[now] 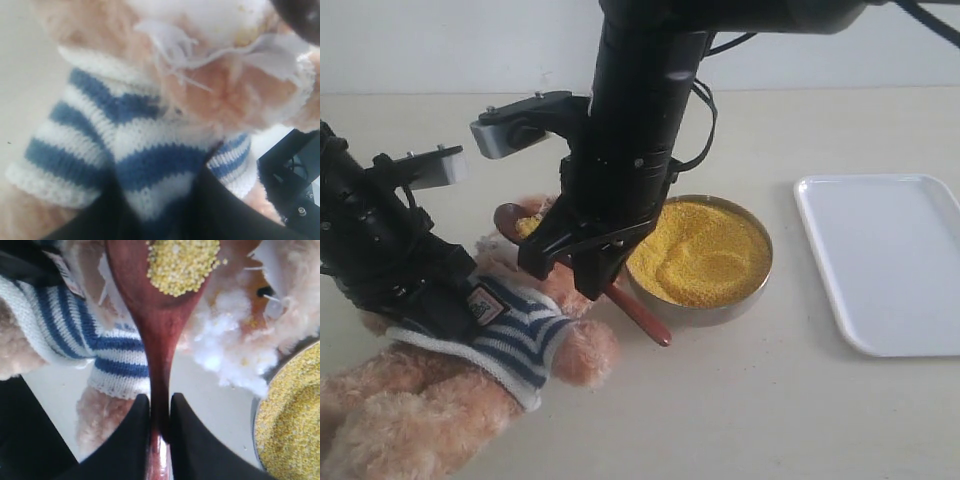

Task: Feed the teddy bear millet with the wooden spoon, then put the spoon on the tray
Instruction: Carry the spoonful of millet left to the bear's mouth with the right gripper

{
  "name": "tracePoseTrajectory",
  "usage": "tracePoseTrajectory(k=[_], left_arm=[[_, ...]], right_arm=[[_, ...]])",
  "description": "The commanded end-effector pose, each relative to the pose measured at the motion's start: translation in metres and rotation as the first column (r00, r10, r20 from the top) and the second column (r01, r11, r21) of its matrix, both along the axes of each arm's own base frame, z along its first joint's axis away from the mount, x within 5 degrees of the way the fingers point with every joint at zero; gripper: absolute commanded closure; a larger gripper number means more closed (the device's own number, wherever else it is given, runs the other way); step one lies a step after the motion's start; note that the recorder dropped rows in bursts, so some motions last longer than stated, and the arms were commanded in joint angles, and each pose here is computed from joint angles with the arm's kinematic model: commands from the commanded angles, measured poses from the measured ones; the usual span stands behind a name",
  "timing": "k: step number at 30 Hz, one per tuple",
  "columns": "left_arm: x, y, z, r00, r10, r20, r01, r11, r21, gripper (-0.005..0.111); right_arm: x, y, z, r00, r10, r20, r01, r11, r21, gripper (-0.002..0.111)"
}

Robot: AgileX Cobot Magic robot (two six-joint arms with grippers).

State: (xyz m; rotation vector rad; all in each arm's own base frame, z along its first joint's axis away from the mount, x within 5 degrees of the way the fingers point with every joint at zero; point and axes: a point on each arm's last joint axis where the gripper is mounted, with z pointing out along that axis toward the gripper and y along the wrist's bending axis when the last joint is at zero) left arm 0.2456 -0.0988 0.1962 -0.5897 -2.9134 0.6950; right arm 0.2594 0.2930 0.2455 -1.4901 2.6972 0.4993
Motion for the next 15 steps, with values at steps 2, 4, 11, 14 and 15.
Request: tracePoseTrajectory(k=[2, 4, 11, 14, 15], left_arm=[[0.001, -0.001, 0.001, 1.0, 0.007, 0.007, -0.007, 1.0, -0.003, 0.103], [0.001, -0.001, 0.001, 1.0, 0.007, 0.007, -0.007, 1.0, -0.003, 0.103], [0.001, -0.001, 0.001, 1.0, 0.007, 0.007, -0.007, 1.0, -0.003, 0.103], [0.001, -0.001, 0.001, 1.0, 0.007, 0.007, -0.007, 1.0, -0.003, 0.103], [0.001, -0.001, 0.001, 1.0, 0.007, 0.007, -0.007, 1.0, -0.003, 0.103]], right_arm=[[0.005, -0.003, 0.006, 0.999, -0.014, -0.04, 0.017, 0.997, 0.074, 0.109], [0.007, -0.004, 0.006, 0.999, -0.023, -0.047, 0.026, 0.996, 0.081, 0.109], [0.009, -0.003, 0.001, 0.997, -0.034, -0.074, 0.04, 0.995, 0.09, 0.109], [0.01, -0.002, -0.003, 0.995, -0.037, -0.091, 0.045, 0.995, 0.09, 0.109], [0.01, -0.001, -0.004, 0.995, -0.038, -0.094, 0.046, 0.995, 0.09, 0.109]])
